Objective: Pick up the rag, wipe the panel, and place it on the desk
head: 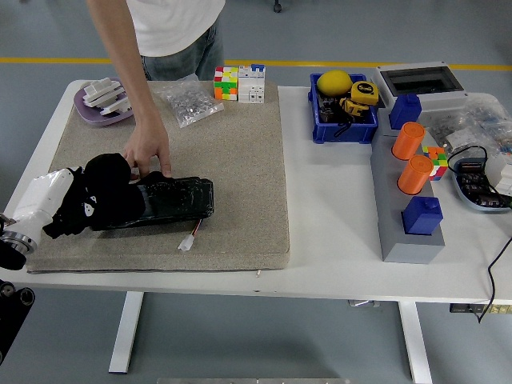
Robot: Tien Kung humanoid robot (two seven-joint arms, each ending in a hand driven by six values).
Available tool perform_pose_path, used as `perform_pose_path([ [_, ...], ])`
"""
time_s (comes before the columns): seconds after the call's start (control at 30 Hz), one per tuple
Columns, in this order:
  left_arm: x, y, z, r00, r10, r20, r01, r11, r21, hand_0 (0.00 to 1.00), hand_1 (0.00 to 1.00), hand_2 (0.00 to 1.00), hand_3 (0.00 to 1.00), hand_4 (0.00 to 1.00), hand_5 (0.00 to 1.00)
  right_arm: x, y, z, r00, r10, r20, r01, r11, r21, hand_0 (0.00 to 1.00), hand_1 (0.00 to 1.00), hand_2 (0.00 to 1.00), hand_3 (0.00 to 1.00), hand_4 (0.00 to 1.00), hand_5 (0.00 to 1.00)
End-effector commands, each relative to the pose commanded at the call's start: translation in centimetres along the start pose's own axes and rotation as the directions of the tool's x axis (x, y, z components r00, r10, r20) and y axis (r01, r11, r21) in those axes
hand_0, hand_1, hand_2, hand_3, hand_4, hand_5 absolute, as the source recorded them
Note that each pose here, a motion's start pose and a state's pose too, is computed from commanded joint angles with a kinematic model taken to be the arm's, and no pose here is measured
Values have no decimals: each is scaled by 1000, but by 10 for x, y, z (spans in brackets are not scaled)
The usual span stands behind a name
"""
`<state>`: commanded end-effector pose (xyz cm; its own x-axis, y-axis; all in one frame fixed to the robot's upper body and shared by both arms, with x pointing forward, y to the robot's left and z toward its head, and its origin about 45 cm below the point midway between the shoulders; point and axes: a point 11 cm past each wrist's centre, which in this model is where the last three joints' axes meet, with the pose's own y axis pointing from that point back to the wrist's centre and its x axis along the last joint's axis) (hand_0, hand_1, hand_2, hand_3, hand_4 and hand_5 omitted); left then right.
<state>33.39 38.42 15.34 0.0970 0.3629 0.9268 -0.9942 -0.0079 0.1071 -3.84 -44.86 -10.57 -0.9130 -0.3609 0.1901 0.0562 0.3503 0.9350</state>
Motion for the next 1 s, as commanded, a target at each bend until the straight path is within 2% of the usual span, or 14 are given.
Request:
perform_pose_path([
  [0.23,-3,-1,6,1000,-2,5,2,1000,-10,283,210,553,425,35,2,0,0,1,1000,-2,1,2,1000,-1,526,605,654,581,998,480],
  [0.57,-14,-7,48,999,-35,20,37,991,-128,282,209,551,423,33,2,-1,0,0,1000,-3,-2,3,1000,0,526,605,654,581,998,479],
  [0.8,-26,-10,75,997,-74,25,78,977,-199,282,210,551,424,36,2,-2,0,-1,1000,-4,-2,4,1000,2,528,605,653,583,998,480],
  [1.0,-38,-9,100,993,-110,32,114,958,-264,283,210,551,424,37,2,-2,0,-2,1000,-6,-4,6,1000,4,530,605,653,582,998,481],
])
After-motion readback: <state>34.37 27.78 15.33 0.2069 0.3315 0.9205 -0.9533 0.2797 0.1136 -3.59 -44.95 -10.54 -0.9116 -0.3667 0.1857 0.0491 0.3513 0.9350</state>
